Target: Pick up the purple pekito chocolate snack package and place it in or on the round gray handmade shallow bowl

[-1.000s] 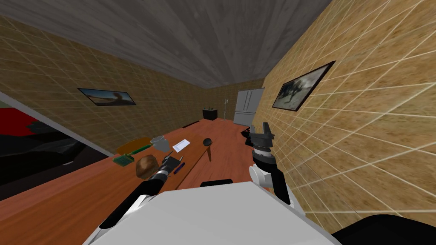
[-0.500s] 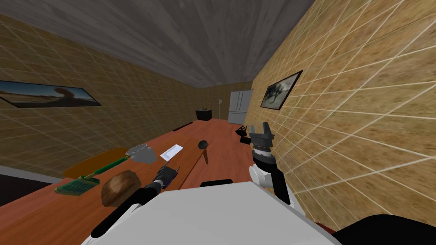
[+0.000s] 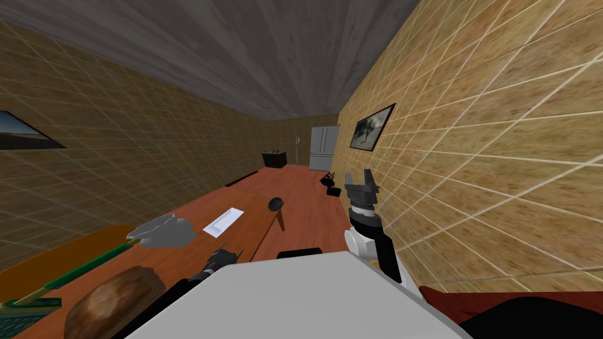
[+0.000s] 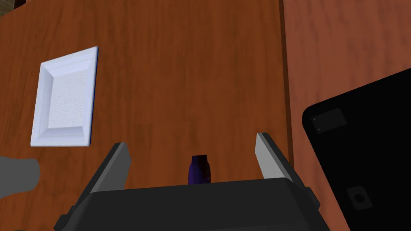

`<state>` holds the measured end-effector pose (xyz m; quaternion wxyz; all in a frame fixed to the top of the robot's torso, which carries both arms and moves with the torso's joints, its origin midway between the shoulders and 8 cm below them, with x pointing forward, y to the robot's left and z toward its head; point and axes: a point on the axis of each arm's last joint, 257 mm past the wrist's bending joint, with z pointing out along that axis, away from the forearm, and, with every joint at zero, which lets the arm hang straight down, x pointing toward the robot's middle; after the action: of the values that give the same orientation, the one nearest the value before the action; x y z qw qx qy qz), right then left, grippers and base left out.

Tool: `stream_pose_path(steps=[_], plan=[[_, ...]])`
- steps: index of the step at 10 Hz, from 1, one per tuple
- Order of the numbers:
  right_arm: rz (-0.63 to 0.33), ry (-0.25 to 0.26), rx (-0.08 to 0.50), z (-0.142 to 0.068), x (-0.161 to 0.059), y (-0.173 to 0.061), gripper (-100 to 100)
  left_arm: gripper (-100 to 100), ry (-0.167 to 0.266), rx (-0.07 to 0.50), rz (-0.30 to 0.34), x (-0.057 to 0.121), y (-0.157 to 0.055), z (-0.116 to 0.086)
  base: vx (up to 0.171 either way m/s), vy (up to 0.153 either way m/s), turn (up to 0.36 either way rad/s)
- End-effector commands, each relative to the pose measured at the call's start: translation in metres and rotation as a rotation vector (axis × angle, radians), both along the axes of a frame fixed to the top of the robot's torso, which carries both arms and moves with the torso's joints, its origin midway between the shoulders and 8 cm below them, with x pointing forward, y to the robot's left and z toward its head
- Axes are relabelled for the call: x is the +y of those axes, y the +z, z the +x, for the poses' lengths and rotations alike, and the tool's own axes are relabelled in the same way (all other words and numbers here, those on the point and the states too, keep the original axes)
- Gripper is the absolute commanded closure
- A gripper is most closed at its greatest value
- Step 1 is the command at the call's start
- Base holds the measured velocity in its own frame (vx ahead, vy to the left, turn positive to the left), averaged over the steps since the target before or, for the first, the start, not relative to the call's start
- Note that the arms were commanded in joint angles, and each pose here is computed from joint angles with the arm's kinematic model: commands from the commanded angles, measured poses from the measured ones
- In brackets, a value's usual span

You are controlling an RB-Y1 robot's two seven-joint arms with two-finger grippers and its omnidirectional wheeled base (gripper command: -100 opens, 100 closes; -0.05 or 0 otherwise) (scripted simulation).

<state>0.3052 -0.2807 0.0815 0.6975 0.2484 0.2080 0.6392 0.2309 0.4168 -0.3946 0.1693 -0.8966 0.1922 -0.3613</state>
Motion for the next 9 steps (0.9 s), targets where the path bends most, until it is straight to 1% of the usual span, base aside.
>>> stream_pose_path(steps=[1,2,3,4,5,7,8,9], plan=[[0.0,0.0,0.0,0.0,0.0,0.0,0,-100,0.05,0.094,-0.053,0.011,-0.023,-0.034,0.068,0.052,-0.345],[0.0,0.0,0.0,0.0,0.0,0.0,0,-100,0.05,0.106,-0.062,0.01,-0.026,-0.037,0.053,0.046,-0.118],[0.0,0.0,0.0,0.0,0.0,0.0,0,-100,0.083,0.165,-0.096,0.015,-0.039,-0.061,0.047,0.031,-0.225],[0.0,0.0,0.0,0.0,0.0,0.0,0,-100,0.082,0.171,-0.099,0.014,-0.04,-0.062,0.033,0.029,-0.101],[0.0,0.0,0.0,0.0,0.0,0.0,0,-100,0.114,0.234,-0.132,0.018,-0.052,-0.088,0.041,0.023,-0.182],[0.0,0.0,0.0,0.0,0.0,0.0,0,-100,0.175,0.342,-0.188,0.025,-0.07,-0.136,0.067,0.051,-0.298],[0.0,0.0,0.0,0.0,0.0,0.0,0,-100,0.175,0.348,-0.191,0.024,-0.071,-0.138,0.044,0.048,-0.047],[0.0,0.0,0.0,0.0,0.0,0.0,0,-100,0.203,0.4,-0.216,0.027,-0.077,-0.161,0.03,0.029,-0.15]])
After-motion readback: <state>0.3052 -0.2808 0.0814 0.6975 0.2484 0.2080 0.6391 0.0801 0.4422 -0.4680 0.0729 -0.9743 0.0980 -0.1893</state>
